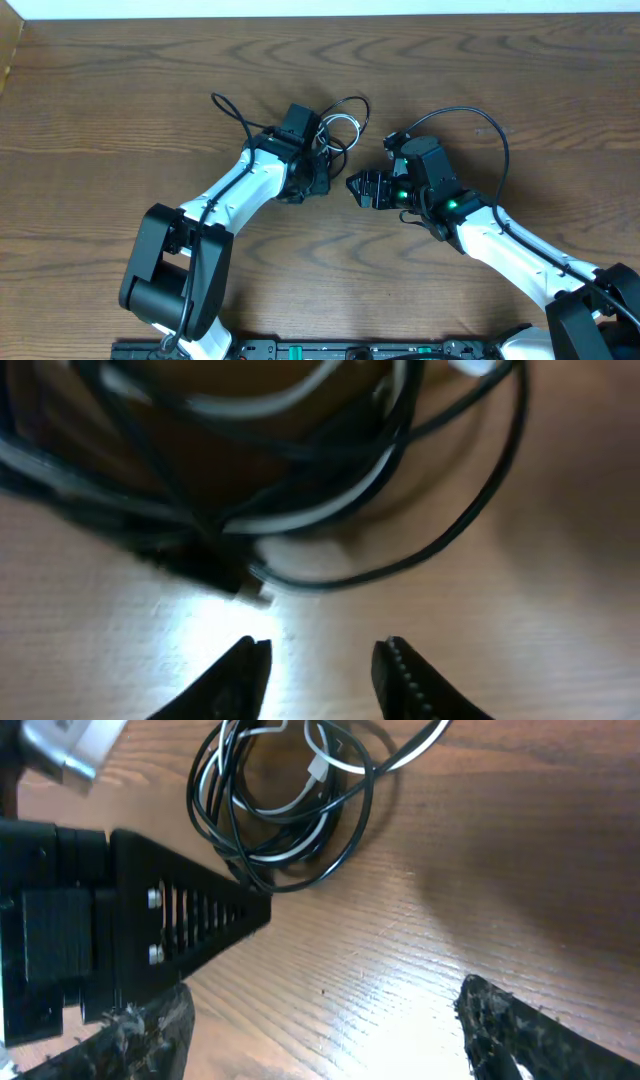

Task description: Untangle cables

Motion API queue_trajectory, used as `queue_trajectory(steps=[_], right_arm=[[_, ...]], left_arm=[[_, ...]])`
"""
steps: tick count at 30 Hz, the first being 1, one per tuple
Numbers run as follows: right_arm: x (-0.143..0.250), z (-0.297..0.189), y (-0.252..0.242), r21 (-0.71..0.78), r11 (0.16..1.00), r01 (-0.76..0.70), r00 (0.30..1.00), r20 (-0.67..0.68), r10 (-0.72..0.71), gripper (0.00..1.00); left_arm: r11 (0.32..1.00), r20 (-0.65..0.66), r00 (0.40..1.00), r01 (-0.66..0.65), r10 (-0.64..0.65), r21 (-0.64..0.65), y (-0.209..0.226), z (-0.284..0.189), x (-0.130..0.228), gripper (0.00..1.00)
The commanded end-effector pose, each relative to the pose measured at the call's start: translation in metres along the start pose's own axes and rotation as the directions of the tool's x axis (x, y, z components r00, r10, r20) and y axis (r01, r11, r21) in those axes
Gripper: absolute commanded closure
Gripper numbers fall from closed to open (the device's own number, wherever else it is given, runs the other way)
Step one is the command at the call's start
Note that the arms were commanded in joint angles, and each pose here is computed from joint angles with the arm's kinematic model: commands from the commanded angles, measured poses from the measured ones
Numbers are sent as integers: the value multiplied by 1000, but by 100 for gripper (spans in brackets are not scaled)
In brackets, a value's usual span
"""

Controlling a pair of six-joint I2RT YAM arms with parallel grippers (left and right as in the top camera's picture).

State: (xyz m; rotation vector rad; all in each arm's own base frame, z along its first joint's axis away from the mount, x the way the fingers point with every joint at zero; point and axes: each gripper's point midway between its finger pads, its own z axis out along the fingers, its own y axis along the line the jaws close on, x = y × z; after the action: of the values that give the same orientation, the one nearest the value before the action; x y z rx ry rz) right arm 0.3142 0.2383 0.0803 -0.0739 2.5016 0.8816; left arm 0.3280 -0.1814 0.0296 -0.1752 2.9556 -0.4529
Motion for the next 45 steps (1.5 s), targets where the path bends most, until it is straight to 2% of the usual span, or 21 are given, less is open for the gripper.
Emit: queue_trajectory(steps=[1, 5, 9, 19, 26, 28, 30, 34, 35, 38, 45], right_arm=[[2, 1, 1, -5, 1000, 3, 1000, -7, -3, 16], [2, 1, 1, -5, 1000, 3, 1000, -7, -3, 14], [2, 1, 1, -5, 1000, 3, 1000, -7, -3, 13], [2, 1, 1, -5, 1000, 2, 1000, -7, -2, 12], [4, 1, 0, -1, 1000, 0, 1000, -14, 0, 12], [4, 1, 0, -1, 1000, 0, 1000, -14, 0, 11], [4, 1, 0, -1, 1000, 0, 1000, -13, 0, 11], [3, 1, 0, -2, 1000, 0, 1000, -13, 0, 10], [4, 1, 0, -2, 1000, 0, 1000, -13, 0, 10], [4, 1, 0, -1, 1000, 0, 1000, -13, 0, 11], [4, 1, 0, 0, 1000, -1, 1000, -16, 1, 11]], left_arm=[[1000, 45, 999, 2, -1, -15, 2, 4, -9, 58], [990, 122, 988, 109, -98, -86, 16, 2, -21, 50], [976, 156, 973, 188, -170, -112, 23, 2, -25, 50], [971, 188, 961, 222, -202, -89, 21, 11, -35, 50], [951, 135, 957, 274, -256, -141, 35, 42, -23, 50], [948, 119, 959, 275, -258, -159, 39, 46, -19, 68], [945, 102, 960, 275, -261, -175, 41, 49, -14, 78], [942, 67, 961, 275, -267, -191, 44, 49, -4, 81], [939, 48, 961, 275, -271, -207, 46, 49, 1, 86], [934, 13, 962, 269, -274, -236, 50, 48, 12, 91], [921, -75, 956, 248, -282, -302, 56, 43, 39, 91]])
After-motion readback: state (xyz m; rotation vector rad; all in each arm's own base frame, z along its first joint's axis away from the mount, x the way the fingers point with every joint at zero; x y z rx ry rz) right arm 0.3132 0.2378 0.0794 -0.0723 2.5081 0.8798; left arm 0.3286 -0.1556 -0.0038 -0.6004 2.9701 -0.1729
